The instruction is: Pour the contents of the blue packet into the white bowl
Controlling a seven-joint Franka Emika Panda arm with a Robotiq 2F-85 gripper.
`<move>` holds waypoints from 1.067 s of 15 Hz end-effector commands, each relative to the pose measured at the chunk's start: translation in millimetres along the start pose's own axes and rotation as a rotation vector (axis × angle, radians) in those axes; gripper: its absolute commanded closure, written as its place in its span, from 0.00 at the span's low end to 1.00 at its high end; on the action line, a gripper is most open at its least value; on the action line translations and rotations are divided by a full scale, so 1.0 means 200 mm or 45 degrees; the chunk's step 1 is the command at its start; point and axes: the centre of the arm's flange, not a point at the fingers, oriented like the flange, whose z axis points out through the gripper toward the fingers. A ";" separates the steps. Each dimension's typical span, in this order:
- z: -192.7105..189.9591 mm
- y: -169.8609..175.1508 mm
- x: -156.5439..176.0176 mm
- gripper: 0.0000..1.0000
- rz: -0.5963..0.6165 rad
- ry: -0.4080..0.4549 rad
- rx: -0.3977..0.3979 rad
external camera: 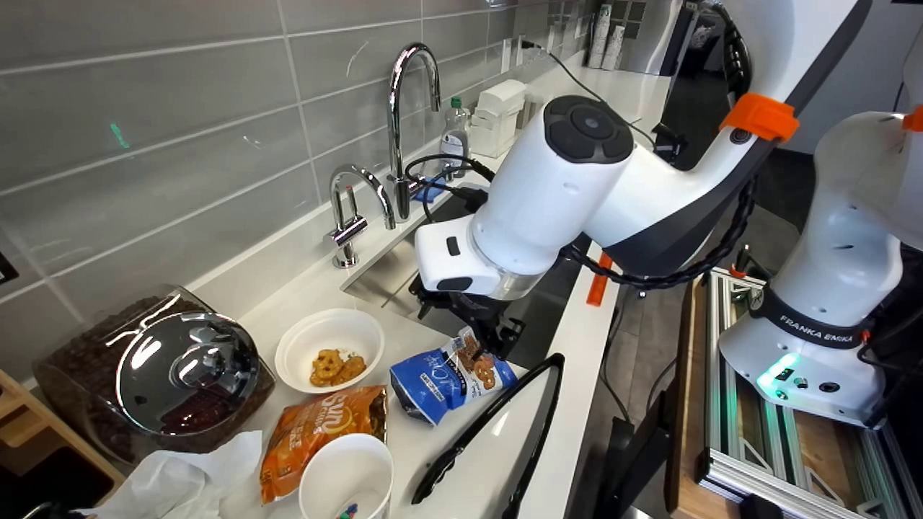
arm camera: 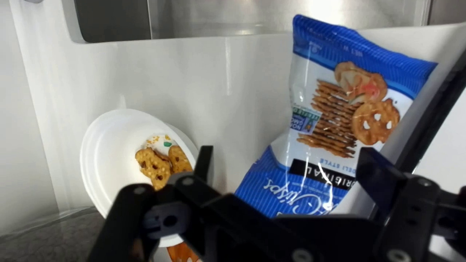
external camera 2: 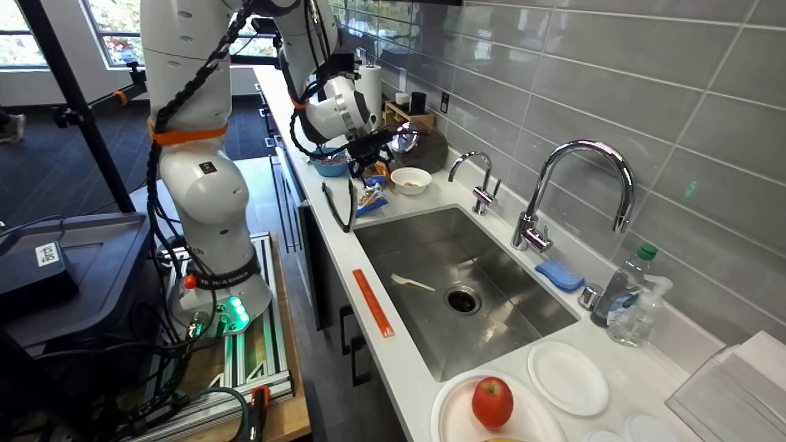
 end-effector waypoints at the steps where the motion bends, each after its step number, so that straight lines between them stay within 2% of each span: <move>1: -0.15 -0.01 -0.02 0.00 0.084 -0.021 -0.004; 6: -0.35 -0.03 -0.02 0.00 0.269 -0.093 0.027; 10: -0.54 -0.07 -0.04 0.00 0.527 -0.161 0.073; 16: -0.80 -0.13 -0.09 0.00 0.811 -0.121 -0.032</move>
